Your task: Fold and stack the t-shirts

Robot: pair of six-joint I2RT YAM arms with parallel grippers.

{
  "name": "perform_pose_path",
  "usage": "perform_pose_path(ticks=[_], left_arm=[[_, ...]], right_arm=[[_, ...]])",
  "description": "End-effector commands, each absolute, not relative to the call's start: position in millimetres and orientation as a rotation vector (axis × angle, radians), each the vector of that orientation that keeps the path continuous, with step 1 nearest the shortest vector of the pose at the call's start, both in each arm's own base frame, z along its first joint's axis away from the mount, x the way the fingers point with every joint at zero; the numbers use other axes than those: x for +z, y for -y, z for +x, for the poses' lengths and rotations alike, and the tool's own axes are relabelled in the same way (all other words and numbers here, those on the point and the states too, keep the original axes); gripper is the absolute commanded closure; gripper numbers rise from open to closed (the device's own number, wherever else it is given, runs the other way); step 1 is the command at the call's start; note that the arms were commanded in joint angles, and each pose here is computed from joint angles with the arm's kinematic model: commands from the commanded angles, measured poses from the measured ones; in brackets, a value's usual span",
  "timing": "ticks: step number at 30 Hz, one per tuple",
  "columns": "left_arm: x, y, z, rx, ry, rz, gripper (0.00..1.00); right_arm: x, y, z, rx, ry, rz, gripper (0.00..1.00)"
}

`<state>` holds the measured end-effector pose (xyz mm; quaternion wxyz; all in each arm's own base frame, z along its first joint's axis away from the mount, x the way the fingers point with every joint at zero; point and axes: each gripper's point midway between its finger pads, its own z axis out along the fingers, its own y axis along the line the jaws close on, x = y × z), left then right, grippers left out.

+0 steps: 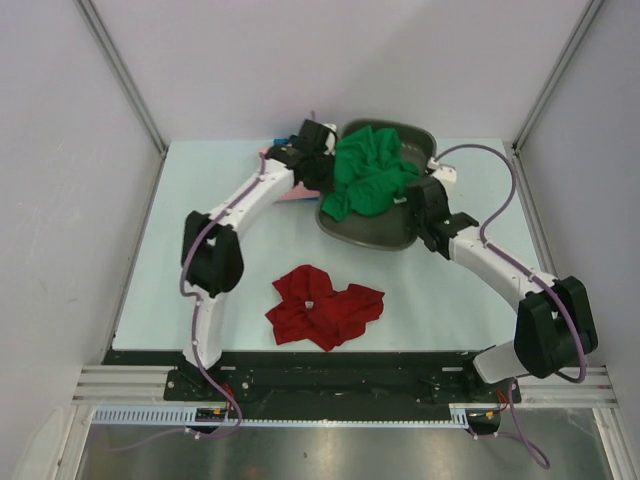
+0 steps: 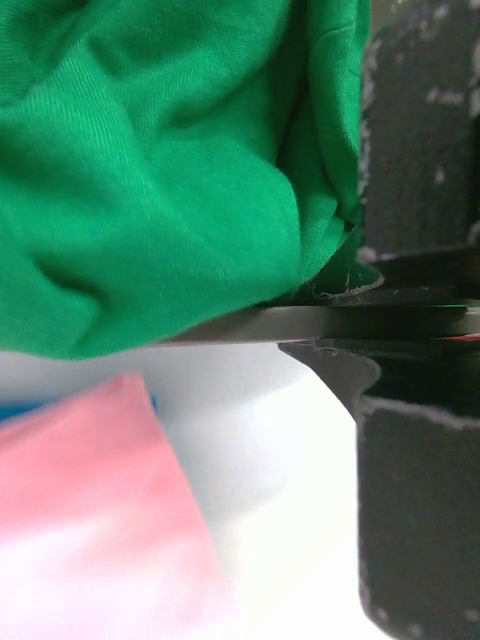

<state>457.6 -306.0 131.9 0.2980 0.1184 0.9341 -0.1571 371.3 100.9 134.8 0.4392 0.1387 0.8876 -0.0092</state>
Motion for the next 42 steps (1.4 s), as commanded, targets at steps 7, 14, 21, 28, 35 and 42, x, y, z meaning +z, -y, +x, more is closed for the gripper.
perform_pose_path(ticks=[7, 14, 21, 28, 35, 42], left_arm=[[226, 140, 407, -0.279, -2.348, -0.128, 1.0], [186, 29, 350, -0.158, -2.357, -0.512, 1.0], [149, -30, 317, -0.117, -2.361, -0.77, 1.0], [106, -58, 303, -0.046, -2.422, -0.885, 1.0], [65, -71, 297, 0.02, -2.512, -0.951, 1.0], [54, -81, 301, 0.057, -2.558, -0.966, 1.0]], right_arm=[[226, -273, 429, 0.328, -2.02, 0.021, 1.0], [219, -387, 426, 0.478, -2.042, -0.188, 1.0], [177, -467, 413, 0.542, -2.102, -0.332, 1.0], [134, -498, 410, 0.607, -2.162, -0.367, 1.0], [109, -525, 401, 0.691, -2.195, -0.447, 1.0], [109, -546, 398, 0.789, -2.183, -0.477, 0.51]])
